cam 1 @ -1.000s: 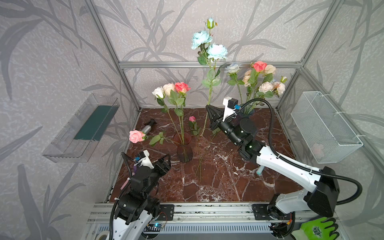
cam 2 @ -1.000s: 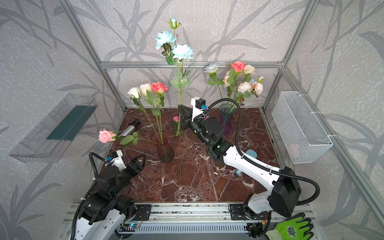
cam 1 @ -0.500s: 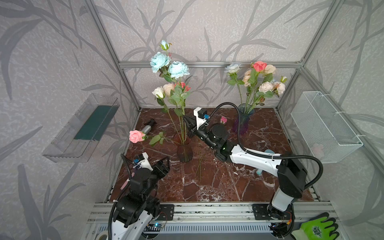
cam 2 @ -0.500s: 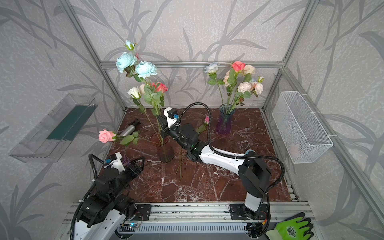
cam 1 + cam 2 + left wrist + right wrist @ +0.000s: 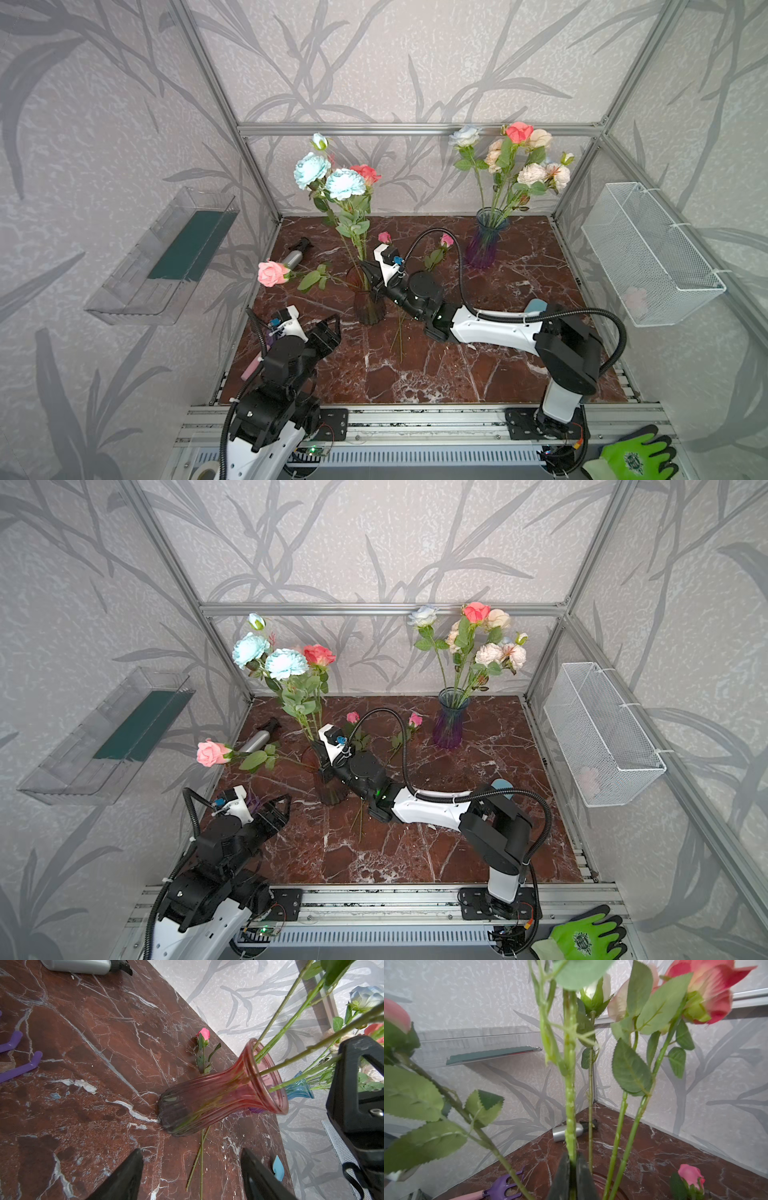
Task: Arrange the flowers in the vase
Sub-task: 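Carry the pale blue rose over the red vase and lower its stem in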
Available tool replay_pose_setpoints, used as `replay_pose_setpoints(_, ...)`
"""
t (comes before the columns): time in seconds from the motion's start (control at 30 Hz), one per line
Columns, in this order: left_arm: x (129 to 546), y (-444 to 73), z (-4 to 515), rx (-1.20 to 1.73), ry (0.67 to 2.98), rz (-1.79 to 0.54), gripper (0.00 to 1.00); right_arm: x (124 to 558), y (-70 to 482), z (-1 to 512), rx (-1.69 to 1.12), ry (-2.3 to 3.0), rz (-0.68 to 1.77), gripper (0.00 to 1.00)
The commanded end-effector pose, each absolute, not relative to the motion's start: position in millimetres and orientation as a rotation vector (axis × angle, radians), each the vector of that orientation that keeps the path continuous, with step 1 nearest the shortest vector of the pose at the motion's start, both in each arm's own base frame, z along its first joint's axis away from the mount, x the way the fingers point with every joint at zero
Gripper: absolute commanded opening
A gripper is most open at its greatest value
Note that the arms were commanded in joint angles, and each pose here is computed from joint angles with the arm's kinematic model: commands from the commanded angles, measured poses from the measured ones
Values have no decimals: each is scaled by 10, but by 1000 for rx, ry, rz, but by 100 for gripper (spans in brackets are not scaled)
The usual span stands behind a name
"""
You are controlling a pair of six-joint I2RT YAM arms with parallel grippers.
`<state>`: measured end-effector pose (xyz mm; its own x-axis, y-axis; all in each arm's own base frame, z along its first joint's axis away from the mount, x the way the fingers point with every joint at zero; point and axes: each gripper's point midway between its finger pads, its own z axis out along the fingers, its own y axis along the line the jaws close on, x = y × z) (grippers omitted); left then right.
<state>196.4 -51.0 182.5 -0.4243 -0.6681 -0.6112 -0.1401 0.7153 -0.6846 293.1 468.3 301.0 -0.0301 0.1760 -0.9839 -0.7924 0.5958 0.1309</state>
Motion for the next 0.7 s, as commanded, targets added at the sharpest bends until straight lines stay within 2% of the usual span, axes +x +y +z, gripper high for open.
replay_pose_setpoints(0.0, 1991, -518, 1840, -622, 1940, -688, 75, 2866, 4713, 3060, -572, 1397, 848, 17)
replay_pose_setpoints(0.23, 1998, -537, 1802, -619, 1948, -694, 75, 2845, 4709, 3065, -586, 1419, 826, 27)
replay_pose_setpoints(0.67, 2052, -575, 1796, -618, 1950, -707, 75, 2789, 4484, 3254, -567, 1425, 794, 30)
